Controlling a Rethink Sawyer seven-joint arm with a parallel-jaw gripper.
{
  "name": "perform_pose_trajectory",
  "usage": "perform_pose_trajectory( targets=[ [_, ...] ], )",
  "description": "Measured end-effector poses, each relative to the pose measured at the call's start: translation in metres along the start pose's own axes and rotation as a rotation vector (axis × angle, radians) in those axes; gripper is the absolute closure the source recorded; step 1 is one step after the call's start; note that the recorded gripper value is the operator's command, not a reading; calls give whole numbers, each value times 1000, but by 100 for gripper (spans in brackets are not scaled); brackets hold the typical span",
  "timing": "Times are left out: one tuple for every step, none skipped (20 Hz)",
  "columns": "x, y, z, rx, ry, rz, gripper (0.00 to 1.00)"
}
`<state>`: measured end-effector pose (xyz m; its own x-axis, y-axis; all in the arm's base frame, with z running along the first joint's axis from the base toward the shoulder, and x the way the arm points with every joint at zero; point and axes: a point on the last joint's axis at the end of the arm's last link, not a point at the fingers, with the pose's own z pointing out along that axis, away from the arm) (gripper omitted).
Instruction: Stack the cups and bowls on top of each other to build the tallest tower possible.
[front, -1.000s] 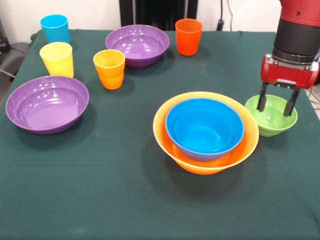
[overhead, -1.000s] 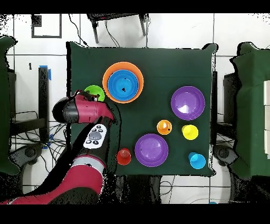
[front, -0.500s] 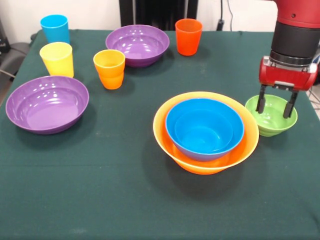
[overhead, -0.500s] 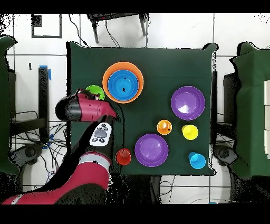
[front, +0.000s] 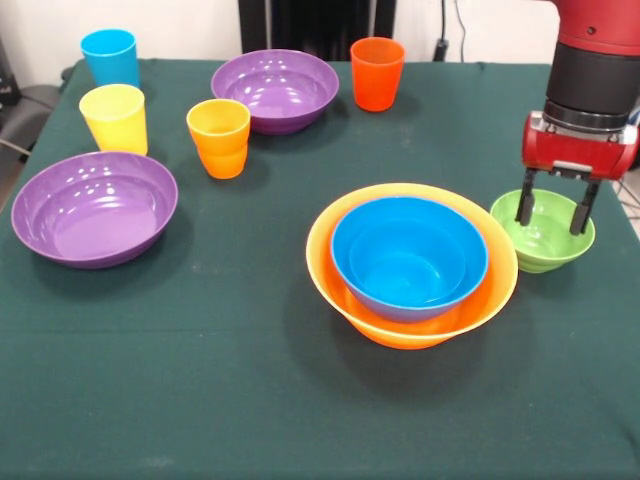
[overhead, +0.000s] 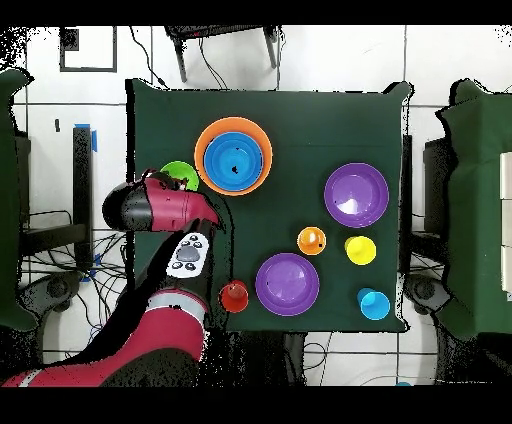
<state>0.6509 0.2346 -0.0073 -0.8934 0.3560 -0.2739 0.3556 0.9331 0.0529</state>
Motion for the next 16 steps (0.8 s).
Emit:
perform_pose_trajectory(
  targets=[
    [0, 0, 0, 0, 0, 0, 0],
    [0, 0, 0, 0, 1, 0, 0],
    [1, 0, 0, 0, 2, 0, 0],
    [1, 0, 0, 0, 2, 0, 0],
    [1, 0, 0, 0, 3, 0, 0],
    [2, 0, 0, 0, 3, 0, 0],
    [2, 0, 0, 0, 4, 0, 0],
    [2, 0, 0, 0, 4, 0, 0],
    [2, 0, 0, 0, 5, 1, 0],
    [3, 0, 0, 0, 5, 1, 0],
    [3, 0, -1, 0, 6, 1, 0],
    [4, 0, -1, -1, 7, 1, 0],
    [4, 0, -2, -1, 8, 1, 0],
    [5, 0, -2, -2, 8, 1, 0],
    [5, 0, -3, -2, 8, 1, 0],
    [5, 0, -4, -2, 8, 1, 0]
  ],
)
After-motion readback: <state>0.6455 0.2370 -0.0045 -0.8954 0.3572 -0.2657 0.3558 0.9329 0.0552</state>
